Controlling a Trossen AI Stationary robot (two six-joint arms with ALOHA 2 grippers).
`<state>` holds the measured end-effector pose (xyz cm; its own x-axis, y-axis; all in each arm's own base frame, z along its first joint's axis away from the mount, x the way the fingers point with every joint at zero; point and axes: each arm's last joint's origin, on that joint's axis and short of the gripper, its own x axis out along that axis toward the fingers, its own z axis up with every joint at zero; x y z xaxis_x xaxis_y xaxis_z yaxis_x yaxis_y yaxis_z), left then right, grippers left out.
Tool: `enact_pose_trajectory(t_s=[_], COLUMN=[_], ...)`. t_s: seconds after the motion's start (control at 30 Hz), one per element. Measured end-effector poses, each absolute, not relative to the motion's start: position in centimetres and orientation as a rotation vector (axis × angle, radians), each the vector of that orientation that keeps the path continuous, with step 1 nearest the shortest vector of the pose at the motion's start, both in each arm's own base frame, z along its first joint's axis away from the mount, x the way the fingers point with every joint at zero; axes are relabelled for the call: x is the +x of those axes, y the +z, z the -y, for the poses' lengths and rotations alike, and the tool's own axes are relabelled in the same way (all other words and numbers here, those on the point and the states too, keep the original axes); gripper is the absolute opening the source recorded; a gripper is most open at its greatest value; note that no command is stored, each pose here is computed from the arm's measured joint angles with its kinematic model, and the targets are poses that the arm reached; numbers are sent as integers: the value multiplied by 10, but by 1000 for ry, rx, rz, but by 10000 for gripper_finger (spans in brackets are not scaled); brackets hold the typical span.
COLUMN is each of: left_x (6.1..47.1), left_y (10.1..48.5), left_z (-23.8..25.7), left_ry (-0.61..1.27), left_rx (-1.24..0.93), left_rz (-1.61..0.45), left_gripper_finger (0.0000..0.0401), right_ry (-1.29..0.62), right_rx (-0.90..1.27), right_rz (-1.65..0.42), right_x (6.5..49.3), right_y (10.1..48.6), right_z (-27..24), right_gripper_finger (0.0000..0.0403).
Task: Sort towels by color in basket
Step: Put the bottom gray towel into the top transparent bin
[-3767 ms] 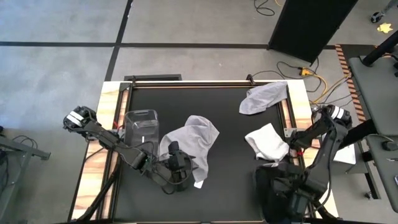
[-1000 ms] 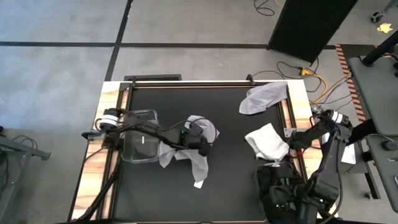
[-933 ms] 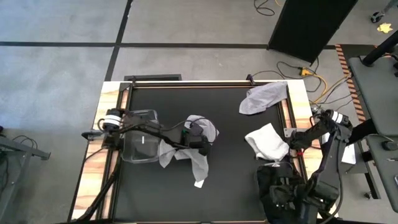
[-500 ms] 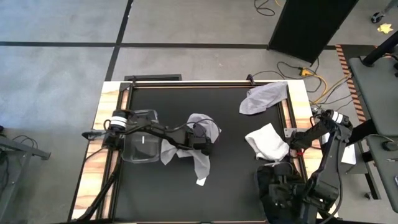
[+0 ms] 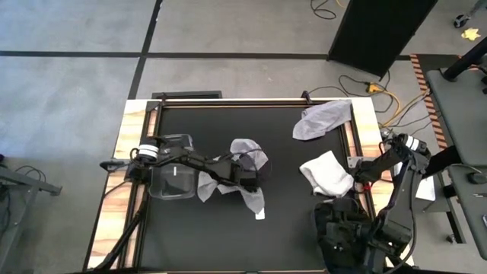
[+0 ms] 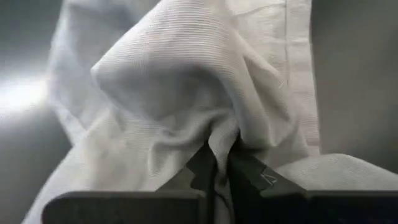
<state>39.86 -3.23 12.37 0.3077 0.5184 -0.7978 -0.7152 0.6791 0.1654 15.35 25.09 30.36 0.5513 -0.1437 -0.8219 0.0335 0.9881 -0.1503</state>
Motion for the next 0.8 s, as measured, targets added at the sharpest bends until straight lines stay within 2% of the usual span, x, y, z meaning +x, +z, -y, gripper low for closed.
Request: enact_pose_trajectory(t_s=[0.17,0.37,0.6,0.7,0.8], left_x=[403,380,318,278,250], left_y=[171,225,295,326,343], left_z=[51,73,104,117,125], left_ry=[881,1002,1055,1027,967], left_rx=[-28,209,309,300,265], left_rz=[-912,-802,-512,-375,-341], left_gripper_finger=[5,3,2,2,2], right_ry=[-139,-214,-257,-252,-241], right_rx=[-135,-145,-108,-88,-71], right_rz=[-941,-861,-851,-841,-832], right_x=[159,170,180,182,185], right_y=[304,306,306,304,300], right_z=[-247,-240,-234,-236,-241], right_gripper_finger=[219,215,212,207,203])
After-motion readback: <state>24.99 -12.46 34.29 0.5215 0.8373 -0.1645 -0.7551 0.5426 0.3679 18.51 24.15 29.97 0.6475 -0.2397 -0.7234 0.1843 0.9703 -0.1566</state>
